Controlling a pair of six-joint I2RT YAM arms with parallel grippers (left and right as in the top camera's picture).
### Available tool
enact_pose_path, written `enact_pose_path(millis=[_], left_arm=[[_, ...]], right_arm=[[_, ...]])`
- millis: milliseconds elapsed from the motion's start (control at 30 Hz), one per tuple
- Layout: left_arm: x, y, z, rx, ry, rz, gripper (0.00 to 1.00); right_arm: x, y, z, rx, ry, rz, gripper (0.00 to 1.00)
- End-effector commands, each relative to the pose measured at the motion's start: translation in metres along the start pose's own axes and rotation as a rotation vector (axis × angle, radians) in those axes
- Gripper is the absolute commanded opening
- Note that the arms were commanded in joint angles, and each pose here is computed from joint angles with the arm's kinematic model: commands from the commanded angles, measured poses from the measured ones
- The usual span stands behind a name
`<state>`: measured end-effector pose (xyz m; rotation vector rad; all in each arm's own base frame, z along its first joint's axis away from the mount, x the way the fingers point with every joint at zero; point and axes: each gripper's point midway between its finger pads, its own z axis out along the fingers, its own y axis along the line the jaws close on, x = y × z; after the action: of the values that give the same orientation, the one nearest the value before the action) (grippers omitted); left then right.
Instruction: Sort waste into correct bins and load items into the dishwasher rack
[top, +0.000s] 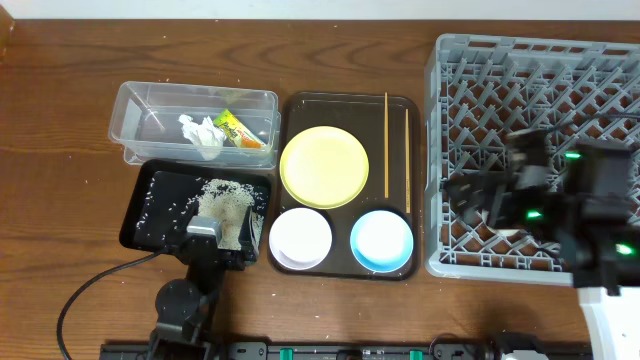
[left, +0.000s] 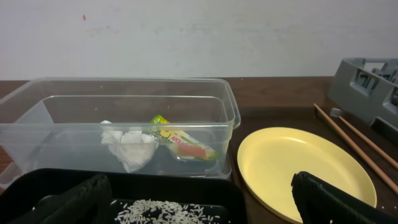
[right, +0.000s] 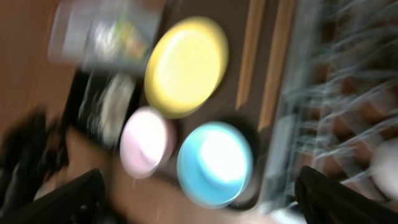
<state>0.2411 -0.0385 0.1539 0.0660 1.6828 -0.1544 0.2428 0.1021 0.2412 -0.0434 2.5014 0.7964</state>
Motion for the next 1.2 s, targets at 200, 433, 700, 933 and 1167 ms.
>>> enact_pose_path(millis=[200, 433, 700, 933, 1167], left_arm=[[0.017, 0.003, 0.002, -0.009, 0.044, 0.008, 0.95], [0.017, 0.003, 0.002, -0.009, 0.044, 0.008, 0.95], [0.017, 0.003, 0.002, -0.009, 0.044, 0.008, 0.95], [0.017, 0.003, 0.002, -0.009, 0.044, 0.008, 0.95], [0.017, 0.003, 0.002, -0.009, 0.044, 0.008, 0.95]], right_arm=[[0.064, 0.077, 0.08, 0.037, 0.25, -0.361, 0.89], [0.066, 0.092, 0.17, 0.14, 0.213, -0.474, 0.78], [0.102, 0.077, 0.249, 0.116, 0.354, -0.476, 0.52], [0.12, 0.063, 0.264, 0.142, 0.421, -0.485, 0.16], [0.058, 0.067, 0.22, 0.196, 0.222, -0.467, 0.01]])
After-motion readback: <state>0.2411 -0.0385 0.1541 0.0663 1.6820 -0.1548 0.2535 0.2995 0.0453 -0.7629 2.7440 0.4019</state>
